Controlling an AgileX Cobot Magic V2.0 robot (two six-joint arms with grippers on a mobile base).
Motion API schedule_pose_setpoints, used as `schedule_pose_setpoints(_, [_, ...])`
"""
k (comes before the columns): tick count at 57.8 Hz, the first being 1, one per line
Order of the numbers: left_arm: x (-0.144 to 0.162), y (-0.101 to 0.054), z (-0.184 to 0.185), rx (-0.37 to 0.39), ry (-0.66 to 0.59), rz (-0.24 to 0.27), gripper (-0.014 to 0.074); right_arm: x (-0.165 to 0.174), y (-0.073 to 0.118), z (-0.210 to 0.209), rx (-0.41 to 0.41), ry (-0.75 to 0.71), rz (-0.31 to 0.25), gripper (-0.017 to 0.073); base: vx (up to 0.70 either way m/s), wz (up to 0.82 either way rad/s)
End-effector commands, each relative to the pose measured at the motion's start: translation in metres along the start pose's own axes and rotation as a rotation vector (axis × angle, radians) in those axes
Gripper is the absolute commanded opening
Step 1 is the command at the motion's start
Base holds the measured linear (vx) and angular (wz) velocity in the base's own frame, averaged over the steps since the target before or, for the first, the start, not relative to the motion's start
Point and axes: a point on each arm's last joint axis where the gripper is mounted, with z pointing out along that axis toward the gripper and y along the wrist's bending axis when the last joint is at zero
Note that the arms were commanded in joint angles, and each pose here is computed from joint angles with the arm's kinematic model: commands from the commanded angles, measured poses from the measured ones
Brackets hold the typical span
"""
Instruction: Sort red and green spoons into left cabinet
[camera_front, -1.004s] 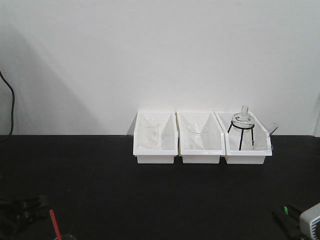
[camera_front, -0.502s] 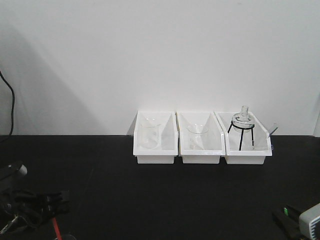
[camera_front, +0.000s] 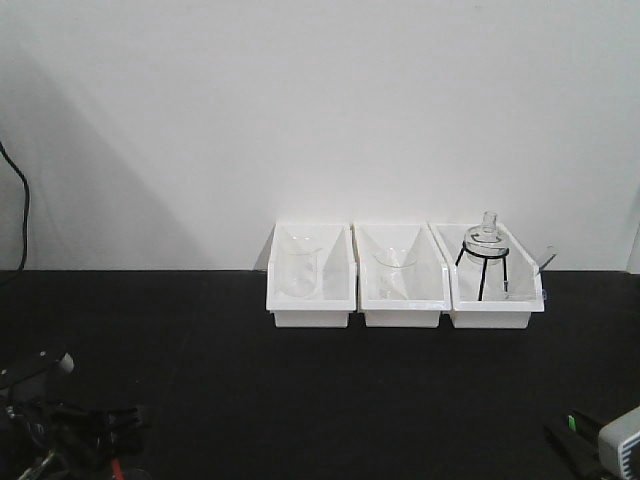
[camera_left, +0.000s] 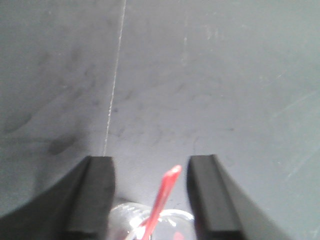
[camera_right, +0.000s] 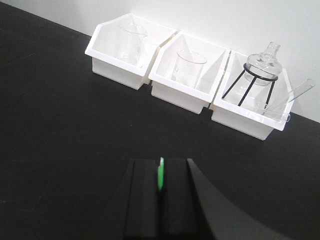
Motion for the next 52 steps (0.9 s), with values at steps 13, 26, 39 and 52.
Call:
schedule_pose_setpoints(13, [-0.017, -0.015, -0.016, 0.039, -0.105, -0.004, -0.0008, -0.02, -0.005, -0.002, 0.03, -0.12, -0.004, 0.0003, 0.0, 0.0])
schedule_pose_setpoints(26, [-0.026, -0.025, -0.043, 0.067, -0.2, 0.031, -0.0008, -0.02, -0.005, -0.002, 0.03, -0.12, -0.004, 0.0003, 0.0, 0.0])
schedule_pose_setpoints(39, [-0.03, -0.048, -0.109, 0.136, -0.355, 0.306, -0.0004, -0.016, -0.006, -0.002, 0.028, -0.078, 0.084, 0.0003, 0.0, 0.0])
schedule_pose_setpoints(52, [-0.017, -0.064, -0.18, 0.182, -0.537, 0.547, -0.0002, -0.012, -0.005, -0.017, 0.017, 0.007, 0.108, 0.0003, 0.0, 0.0])
